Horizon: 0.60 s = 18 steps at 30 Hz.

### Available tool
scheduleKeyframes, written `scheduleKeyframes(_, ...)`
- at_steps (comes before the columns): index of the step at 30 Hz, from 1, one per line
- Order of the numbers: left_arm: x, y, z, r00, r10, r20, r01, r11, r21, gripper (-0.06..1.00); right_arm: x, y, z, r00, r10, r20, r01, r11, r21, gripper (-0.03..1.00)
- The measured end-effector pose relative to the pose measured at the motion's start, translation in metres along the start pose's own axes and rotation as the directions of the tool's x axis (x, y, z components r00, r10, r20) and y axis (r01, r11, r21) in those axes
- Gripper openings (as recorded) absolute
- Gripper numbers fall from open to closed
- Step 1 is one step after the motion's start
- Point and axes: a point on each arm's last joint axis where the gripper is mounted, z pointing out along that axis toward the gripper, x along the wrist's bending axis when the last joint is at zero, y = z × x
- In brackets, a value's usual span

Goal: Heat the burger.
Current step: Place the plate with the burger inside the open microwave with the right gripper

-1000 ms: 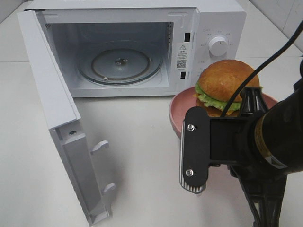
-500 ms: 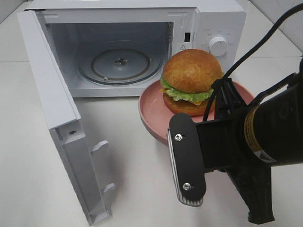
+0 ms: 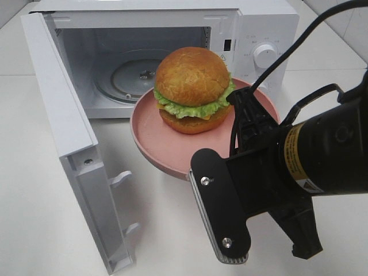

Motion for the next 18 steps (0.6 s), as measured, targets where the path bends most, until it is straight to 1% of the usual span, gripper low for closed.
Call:
scheduleKeyframes(7,0.000,0.000,0.000,1.000,0.000,0.000,0.000,1.000,0.000,0.98,-0.005,-0.002,0.002,0.999,-0.029,0.025,0.030,0.999,-0.041,0.06)
scheduleKeyframes(12,0.000,0.000,0.000,1.000,0.000,0.000,0.000,1.000,0.000,0.98,-0.011,-0.012,0.006,0.999,-0.019,0.026,0.021,0.998,-0.061,0.06)
scheduleKeyframes(14,0.000,0.000,0.000,1.000,0.000,0.000,0.000,1.000,0.000,0.98,-0.013,-0.021,0.009,0.999,-0.034,0.021,0.035,0.998,-0.059,0.06)
scheduleKeyframes(18,0.000,0.000,0.000,1.000,0.000,0.000,0.000,1.000,0.000,0.98,-0.015,-0.026,0.011,0.998,-0.056,0.021,0.057,0.996,-0.069,0.06)
